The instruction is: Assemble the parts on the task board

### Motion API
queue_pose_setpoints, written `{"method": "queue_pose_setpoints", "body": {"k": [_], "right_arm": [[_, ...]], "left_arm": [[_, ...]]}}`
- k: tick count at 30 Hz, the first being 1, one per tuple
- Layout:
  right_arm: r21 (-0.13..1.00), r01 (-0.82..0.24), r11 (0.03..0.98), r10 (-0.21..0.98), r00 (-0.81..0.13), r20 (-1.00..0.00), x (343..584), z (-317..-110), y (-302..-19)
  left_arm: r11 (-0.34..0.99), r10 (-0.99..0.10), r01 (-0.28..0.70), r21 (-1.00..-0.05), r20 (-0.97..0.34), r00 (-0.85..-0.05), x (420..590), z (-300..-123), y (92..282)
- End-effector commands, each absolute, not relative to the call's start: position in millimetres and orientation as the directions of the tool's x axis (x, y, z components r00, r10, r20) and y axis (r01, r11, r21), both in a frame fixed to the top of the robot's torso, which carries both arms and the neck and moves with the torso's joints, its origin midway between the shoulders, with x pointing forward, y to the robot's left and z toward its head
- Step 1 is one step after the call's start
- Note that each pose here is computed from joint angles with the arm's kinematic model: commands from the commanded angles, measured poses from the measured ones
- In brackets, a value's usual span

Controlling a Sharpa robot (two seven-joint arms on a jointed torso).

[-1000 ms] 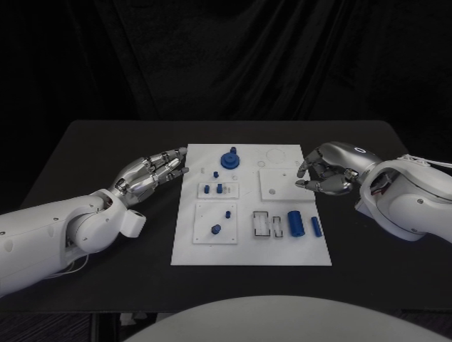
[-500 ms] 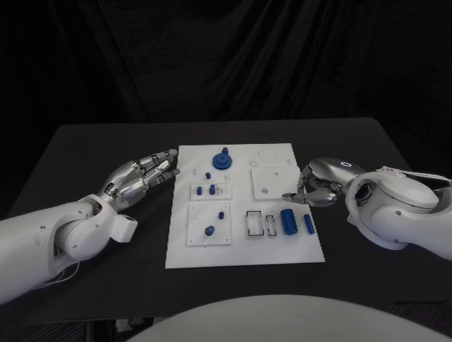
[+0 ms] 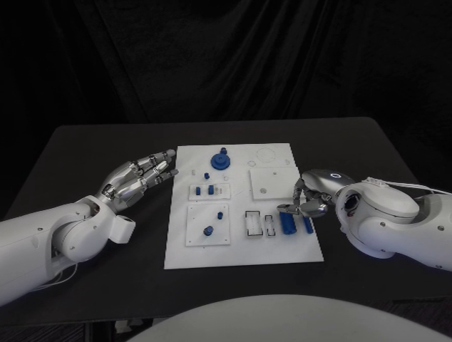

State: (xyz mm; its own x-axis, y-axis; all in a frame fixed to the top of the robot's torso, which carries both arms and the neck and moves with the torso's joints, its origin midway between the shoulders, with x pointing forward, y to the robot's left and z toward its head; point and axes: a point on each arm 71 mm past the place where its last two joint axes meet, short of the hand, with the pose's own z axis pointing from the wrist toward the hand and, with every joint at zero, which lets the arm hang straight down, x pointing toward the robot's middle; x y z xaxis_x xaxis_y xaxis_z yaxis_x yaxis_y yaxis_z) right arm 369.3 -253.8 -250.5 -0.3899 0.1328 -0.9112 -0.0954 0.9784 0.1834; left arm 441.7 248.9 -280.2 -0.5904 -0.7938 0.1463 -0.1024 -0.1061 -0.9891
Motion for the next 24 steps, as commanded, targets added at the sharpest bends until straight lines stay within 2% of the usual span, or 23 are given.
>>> {"method": "queue_pose_setpoints", "body": {"k": [1,24], "right_arm": [[0.136,-0.084,0.987,0.092,-0.398,-0.913,368,-257,-255],[0.072,-0.122,0.99,0.009,-0.455,-0.89,364,-281,-243]], "left_arm": [[-0.127,-0.788,-0.094,-0.987,0.158,-0.595,441.1,-279.3,248.0],[-0.126,-0.784,-0.112,-0.986,0.168,-0.598,438.9,-284.5,247.9]]}}
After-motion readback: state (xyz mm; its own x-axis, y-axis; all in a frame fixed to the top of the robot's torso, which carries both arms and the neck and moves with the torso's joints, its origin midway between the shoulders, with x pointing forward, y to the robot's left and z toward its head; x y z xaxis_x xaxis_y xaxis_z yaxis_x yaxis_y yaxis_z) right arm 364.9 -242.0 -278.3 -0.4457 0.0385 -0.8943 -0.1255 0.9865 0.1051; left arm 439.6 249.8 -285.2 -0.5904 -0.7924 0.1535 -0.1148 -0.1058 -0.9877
